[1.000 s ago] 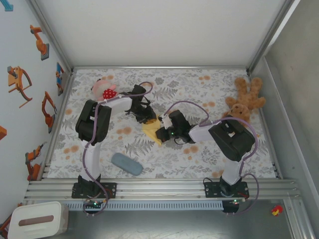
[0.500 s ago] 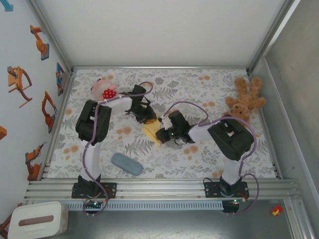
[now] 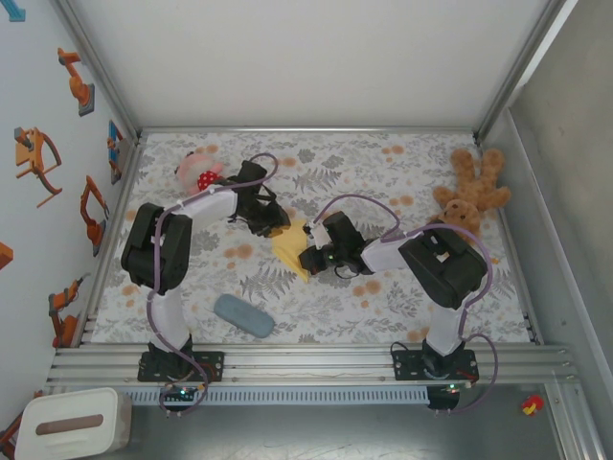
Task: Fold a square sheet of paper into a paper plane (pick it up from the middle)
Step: Third fold the triangle at the center of the table.
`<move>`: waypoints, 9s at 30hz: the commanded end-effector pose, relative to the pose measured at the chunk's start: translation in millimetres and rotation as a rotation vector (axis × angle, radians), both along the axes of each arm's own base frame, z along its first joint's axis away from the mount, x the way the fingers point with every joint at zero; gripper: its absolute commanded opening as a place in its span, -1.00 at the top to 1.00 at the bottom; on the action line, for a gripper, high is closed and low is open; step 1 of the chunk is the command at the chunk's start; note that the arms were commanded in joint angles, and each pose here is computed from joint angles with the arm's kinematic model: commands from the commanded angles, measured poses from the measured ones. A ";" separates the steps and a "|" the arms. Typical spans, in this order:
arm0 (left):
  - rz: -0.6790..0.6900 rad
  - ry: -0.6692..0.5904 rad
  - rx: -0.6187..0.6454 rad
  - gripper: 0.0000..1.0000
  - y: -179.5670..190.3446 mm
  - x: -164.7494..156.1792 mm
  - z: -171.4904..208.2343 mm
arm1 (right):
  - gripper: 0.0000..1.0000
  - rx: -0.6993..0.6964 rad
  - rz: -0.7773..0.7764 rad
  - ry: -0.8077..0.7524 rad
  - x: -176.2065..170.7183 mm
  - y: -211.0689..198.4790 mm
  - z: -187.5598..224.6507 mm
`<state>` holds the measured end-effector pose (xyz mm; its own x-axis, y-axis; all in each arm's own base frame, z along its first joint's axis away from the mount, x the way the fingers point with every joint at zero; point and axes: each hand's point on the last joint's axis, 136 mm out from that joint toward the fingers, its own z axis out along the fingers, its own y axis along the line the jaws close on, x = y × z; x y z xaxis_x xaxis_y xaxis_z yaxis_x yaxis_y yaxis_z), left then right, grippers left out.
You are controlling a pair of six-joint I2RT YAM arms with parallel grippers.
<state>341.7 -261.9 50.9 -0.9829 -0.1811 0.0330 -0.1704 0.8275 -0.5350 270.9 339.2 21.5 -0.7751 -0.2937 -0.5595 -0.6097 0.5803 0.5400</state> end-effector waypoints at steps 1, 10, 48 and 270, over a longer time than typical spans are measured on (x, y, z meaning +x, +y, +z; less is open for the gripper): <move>0.010 0.048 0.042 0.52 7.7 -8.6 -18.3 | 1.00 0.034 0.008 0.006 4.5 6.9 8.5; -0.008 0.088 0.076 0.56 7.6 -7.4 -37.2 | 1.00 0.063 0.027 0.008 5.4 10.9 13.9; 0.054 -0.023 0.006 0.58 4.0 -17.9 18.8 | 1.00 0.021 0.036 0.069 2.5 9.2 -4.2; 0.119 0.196 0.206 0.87 30.1 -84.1 -66.1 | 1.00 0.053 -0.106 0.339 -24.0 2.2 33.4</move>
<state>272.5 -255.2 11.0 -0.9447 -0.2973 0.1383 -0.3277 0.8397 -0.4331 244.5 336.3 64.2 -0.9307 -0.1821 -0.3172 -0.3622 0.5797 0.7299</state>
